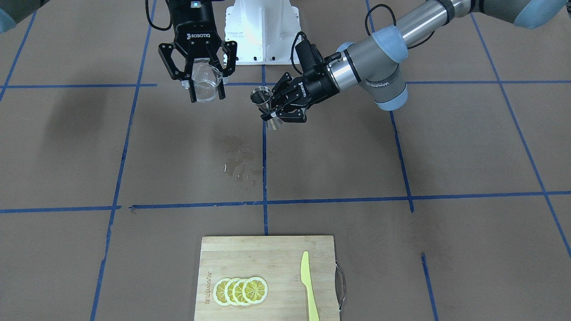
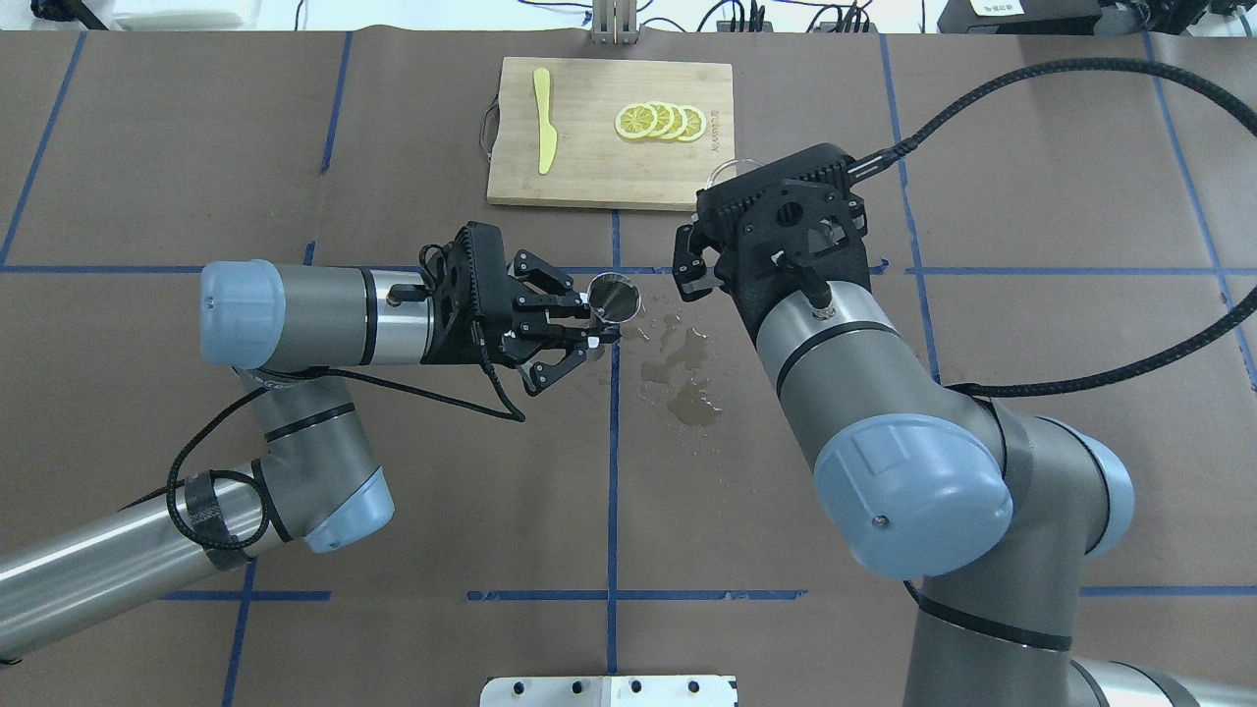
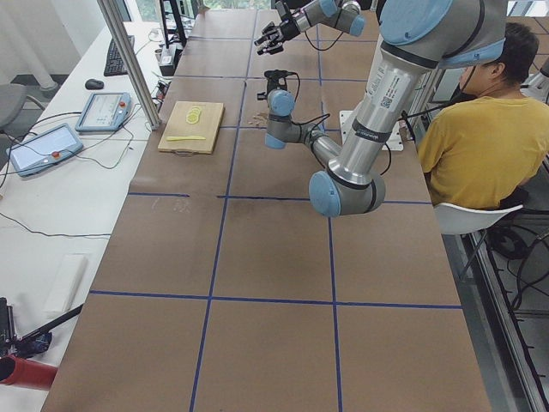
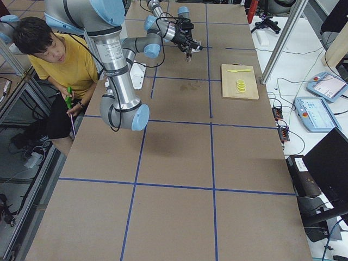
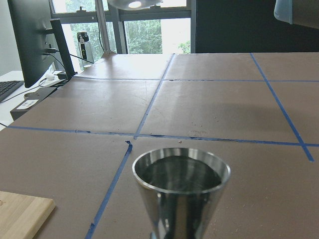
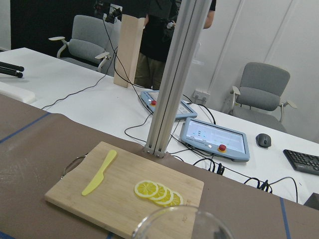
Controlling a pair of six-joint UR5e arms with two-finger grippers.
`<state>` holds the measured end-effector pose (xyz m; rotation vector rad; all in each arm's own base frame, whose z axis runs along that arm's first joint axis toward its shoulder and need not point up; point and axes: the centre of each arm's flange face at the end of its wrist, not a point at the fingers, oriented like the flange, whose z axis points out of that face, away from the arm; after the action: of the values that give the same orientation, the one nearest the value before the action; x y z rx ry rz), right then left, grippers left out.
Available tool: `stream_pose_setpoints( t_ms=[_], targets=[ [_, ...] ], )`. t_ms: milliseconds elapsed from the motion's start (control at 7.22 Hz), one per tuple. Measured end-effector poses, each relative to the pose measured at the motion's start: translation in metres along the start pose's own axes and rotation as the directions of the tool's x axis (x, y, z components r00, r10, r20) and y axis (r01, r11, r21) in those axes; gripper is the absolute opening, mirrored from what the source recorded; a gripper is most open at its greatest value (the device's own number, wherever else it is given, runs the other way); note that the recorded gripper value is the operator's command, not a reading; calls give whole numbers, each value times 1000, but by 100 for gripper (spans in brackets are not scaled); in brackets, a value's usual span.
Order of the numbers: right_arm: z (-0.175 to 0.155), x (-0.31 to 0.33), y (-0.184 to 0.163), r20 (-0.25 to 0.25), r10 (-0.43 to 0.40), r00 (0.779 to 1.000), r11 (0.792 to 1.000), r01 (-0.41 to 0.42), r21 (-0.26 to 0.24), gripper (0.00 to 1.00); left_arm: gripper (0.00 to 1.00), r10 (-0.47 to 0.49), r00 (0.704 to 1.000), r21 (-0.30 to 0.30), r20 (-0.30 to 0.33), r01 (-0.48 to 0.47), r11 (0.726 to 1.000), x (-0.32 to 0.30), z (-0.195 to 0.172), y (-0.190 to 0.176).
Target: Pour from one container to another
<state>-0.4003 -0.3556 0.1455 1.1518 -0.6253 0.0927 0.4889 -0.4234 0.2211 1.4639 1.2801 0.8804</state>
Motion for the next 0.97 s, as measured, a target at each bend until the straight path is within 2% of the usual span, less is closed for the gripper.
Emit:
stream_pose_setpoints(
  t_ms=[277, 415, 554, 692, 969],
  targets=[
    [11, 42, 56, 0, 113, 994, 994, -113, -5, 0, 0, 0, 1000, 1, 1, 0, 1000, 0, 0, 0],
    [20, 70, 95, 11, 182, 983, 983, -182, 3, 0, 0, 0, 1000, 0, 1, 0, 1000, 0, 0, 0],
    [32, 101, 140, 8, 214, 977, 977, -214, 12, 0, 0, 0, 1000, 1, 1, 0, 1000, -1, 0, 0],
    [42, 131, 181, -8, 219, 976, 975, -219, 27, 0, 0, 0, 1000, 1, 2, 0, 1000, -1, -1, 0],
    [52, 169, 239, -62, 182, 981, 983, -179, 48, 11, 0, 0, 1000, 0, 2, 0, 1000, -1, -1, 0]
  ],
)
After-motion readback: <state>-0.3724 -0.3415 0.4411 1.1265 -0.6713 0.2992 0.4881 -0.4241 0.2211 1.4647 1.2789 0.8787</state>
